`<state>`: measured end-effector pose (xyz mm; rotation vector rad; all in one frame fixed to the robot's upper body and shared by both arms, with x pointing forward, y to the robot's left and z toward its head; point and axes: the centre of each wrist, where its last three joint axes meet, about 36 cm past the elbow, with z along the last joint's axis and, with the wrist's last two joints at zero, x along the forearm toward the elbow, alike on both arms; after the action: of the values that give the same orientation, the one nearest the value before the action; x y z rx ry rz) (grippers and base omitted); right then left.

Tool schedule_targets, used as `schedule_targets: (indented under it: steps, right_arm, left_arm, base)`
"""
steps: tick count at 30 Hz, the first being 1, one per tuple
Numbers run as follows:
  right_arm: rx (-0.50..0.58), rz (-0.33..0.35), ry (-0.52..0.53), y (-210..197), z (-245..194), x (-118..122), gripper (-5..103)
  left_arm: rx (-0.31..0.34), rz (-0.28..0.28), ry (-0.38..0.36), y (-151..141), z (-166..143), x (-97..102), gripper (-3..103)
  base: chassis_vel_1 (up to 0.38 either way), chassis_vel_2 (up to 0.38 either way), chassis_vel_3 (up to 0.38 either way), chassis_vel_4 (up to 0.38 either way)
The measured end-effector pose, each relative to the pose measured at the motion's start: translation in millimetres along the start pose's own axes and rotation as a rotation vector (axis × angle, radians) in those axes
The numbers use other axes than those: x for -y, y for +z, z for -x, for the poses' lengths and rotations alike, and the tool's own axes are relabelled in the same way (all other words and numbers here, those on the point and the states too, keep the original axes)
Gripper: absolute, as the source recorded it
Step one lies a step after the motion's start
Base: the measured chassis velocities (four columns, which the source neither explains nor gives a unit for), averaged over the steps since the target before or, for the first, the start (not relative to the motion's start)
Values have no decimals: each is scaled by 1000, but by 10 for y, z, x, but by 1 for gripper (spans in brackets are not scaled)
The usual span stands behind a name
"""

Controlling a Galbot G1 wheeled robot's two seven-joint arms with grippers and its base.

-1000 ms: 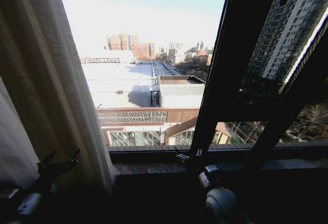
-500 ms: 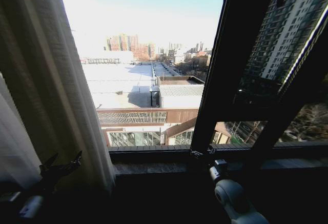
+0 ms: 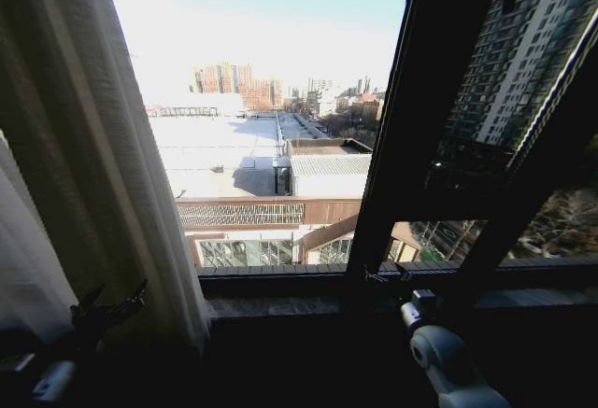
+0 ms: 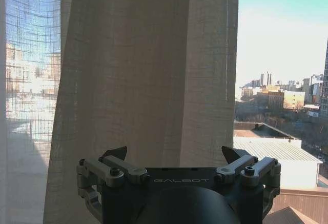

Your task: Open the curtains by pulling them apart, changing their state from closed to fully open.

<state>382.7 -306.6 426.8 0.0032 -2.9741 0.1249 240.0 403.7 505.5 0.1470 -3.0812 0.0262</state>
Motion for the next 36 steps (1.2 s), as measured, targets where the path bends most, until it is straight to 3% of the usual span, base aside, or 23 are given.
schedule_targets:
  steps: [13, 24, 30, 36]
  right_arm:
    - [14, -15, -25, -34, -63, -146, 100]
    - [22, -10, -46, -40, -102, -301, 100]
    - [21, -16, -53, -24, -105, -364, 100]
    - [21, -27, -61, -14, -113, -406, 100]
  left_arm:
    - [10, -5, -3, 40, 14, -30, 100]
    - [54, -68, -46, 118, 49, 146, 100]
    - [28, -49, -21, 188, 55, 261, 100]
    - [23, -7, 27, 279, 261, 376, 100]
  base:
    - [79, 86, -69, -91]
    - [52, 67, -56, -59]
    - [0, 0, 0, 0]
    - [0, 0, 0, 0]
